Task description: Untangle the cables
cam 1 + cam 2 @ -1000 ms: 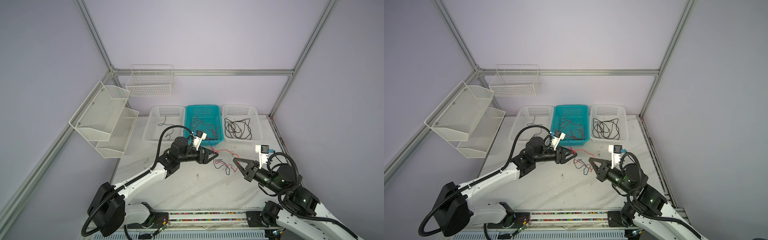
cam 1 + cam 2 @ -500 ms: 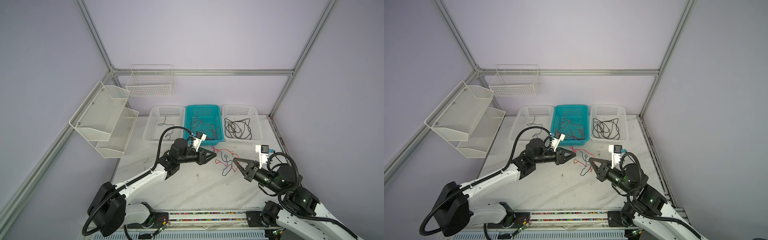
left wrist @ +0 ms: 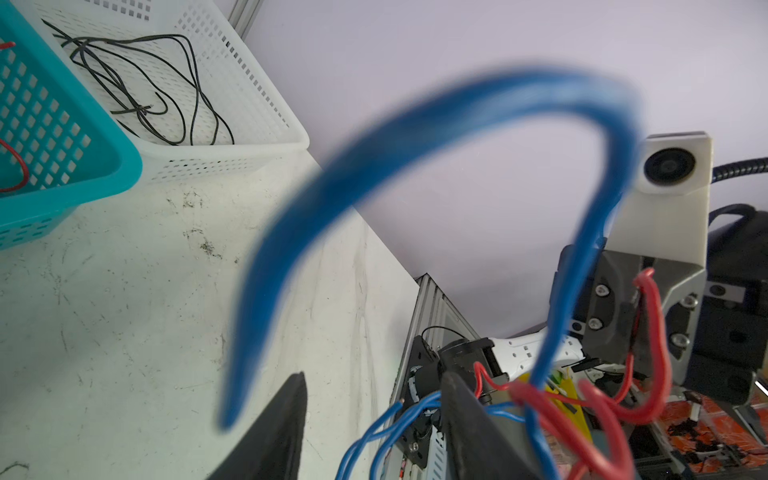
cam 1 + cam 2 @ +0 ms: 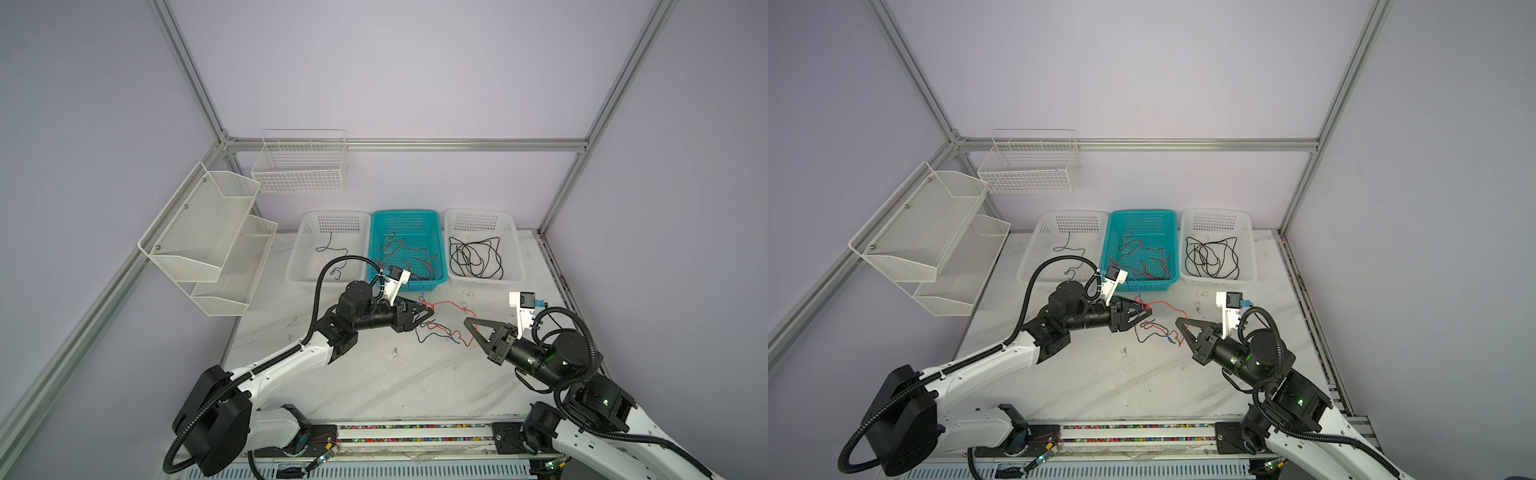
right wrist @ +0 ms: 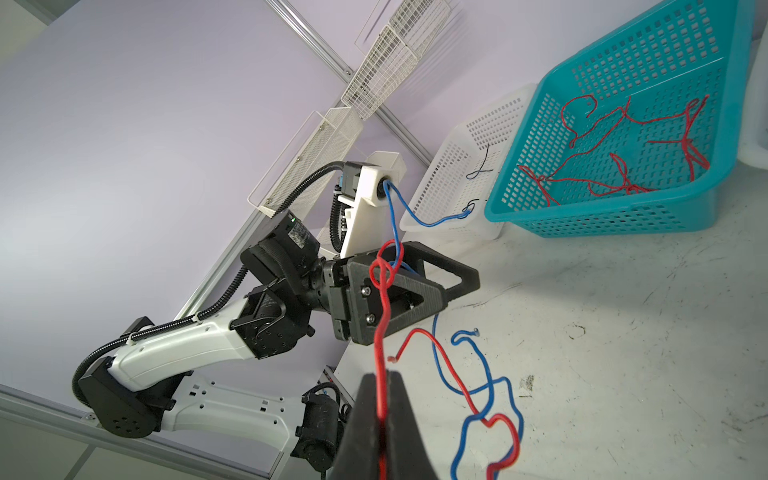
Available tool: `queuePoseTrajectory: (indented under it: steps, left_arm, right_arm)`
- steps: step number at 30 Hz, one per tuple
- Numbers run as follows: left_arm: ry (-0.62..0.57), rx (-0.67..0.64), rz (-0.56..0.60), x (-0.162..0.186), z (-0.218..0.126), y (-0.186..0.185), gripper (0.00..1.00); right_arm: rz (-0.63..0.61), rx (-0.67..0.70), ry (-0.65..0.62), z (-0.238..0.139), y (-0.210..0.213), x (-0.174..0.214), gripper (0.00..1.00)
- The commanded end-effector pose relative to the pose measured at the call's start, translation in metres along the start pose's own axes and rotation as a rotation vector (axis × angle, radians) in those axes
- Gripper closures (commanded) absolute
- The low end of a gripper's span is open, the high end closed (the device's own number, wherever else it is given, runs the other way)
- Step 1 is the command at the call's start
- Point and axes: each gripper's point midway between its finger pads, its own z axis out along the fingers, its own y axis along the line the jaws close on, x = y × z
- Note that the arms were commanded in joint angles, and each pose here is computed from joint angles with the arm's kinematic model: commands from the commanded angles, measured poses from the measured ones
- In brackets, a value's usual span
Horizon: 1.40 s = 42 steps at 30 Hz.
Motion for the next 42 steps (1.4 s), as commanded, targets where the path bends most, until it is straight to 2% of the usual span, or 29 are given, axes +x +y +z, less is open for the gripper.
queuePoseTrajectory:
  steps: [1,4,11,16,20,27,31,34,38,42]
  left_arm:
    - [-0.043,0.032,0.041,-0.003,-0.006,-0.009,0.57]
    - [-0.043,0.046,0.045,-0.004,-0.006,-0.012,0.66]
    - [-0.068,0.065,0.062,-0.01,-0.009,-0.019,0.76]
    - [-0.056,0.054,0.064,-0.006,-0.012,-0.018,0.88]
    - [-0.015,-0.001,0.03,0.011,-0.014,-0.002,1.0]
    - [0.039,-0.122,-0.034,0.046,-0.026,0.033,1.0]
    - [0.062,-0.186,-0.06,0.061,-0.037,0.048,1.0]
    - [0.091,-0.212,-0.075,0.07,-0.042,0.051,1.0]
    - [0.084,-0.192,-0.082,0.07,-0.044,0.045,1.0]
    - [0.082,-0.17,-0.087,0.069,-0.043,0.039,1.0]
  right_arm:
    - [0.018,-0.057,-0.02,-0.001,0.01,-0.004,1.0]
    - [0.024,-0.07,-0.014,-0.001,0.011,-0.002,1.0]
    - [0.037,-0.116,0.01,0.001,0.015,0.005,1.0]
    - [0.055,-0.102,-0.019,-0.003,0.014,-0.001,1.0]
    - [0.061,-0.05,-0.065,-0.01,0.008,-0.01,1.0]
    - [0.051,-0.007,-0.148,-0.025,0.007,-0.028,1.0]
    - [0.04,0.081,-0.206,-0.034,-0.003,-0.041,1.0]
    - [0.028,0.12,-0.194,-0.027,-0.01,-0.039,1.0]
    - [0.001,0.073,-0.126,-0.003,-0.007,-0.027,1.0]
    - [-0.003,0.002,-0.131,0.011,0.001,-0.026,1.0]
